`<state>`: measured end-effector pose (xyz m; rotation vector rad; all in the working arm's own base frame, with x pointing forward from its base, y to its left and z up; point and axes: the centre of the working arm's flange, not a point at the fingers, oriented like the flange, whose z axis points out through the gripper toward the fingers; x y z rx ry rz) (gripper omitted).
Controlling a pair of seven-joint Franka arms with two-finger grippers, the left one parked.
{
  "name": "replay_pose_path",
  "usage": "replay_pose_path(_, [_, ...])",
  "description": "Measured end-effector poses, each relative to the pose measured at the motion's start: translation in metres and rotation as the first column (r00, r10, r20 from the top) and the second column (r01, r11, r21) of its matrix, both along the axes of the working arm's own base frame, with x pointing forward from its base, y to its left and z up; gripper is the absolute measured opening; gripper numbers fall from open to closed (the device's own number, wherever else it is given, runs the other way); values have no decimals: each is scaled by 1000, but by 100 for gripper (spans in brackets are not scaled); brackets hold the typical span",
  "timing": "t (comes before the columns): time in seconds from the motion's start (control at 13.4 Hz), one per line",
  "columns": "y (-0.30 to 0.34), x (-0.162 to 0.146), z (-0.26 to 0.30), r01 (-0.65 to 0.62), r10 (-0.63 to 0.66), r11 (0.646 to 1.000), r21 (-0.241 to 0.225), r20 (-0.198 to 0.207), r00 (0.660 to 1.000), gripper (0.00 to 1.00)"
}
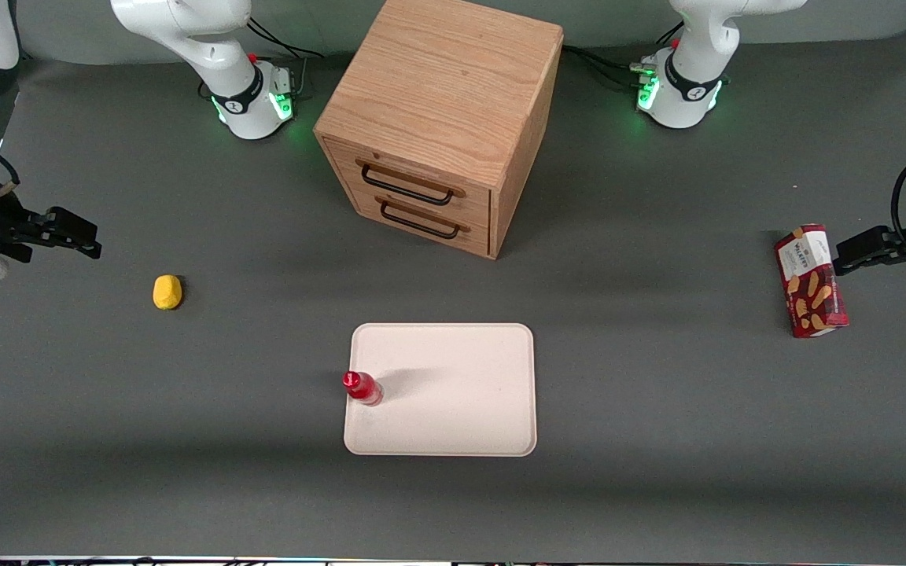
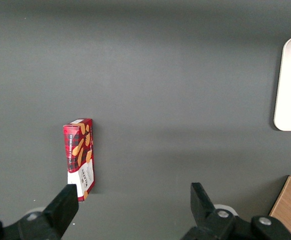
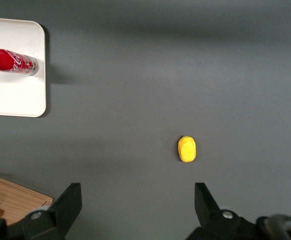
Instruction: Place coke bottle on tray
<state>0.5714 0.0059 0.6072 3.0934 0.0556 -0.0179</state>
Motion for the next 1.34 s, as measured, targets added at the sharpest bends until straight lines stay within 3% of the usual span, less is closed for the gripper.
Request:
replay_pose_path(0.52, [-21,-4,4,-19,19,1000,-1,18,1000,100])
replay_pose_path(0.89, [-19,-4,4,72,-72,997,1,24,997,100])
replay_pose_path(1.34, [-18,-4,4,47,-48,999,18,23,999,100])
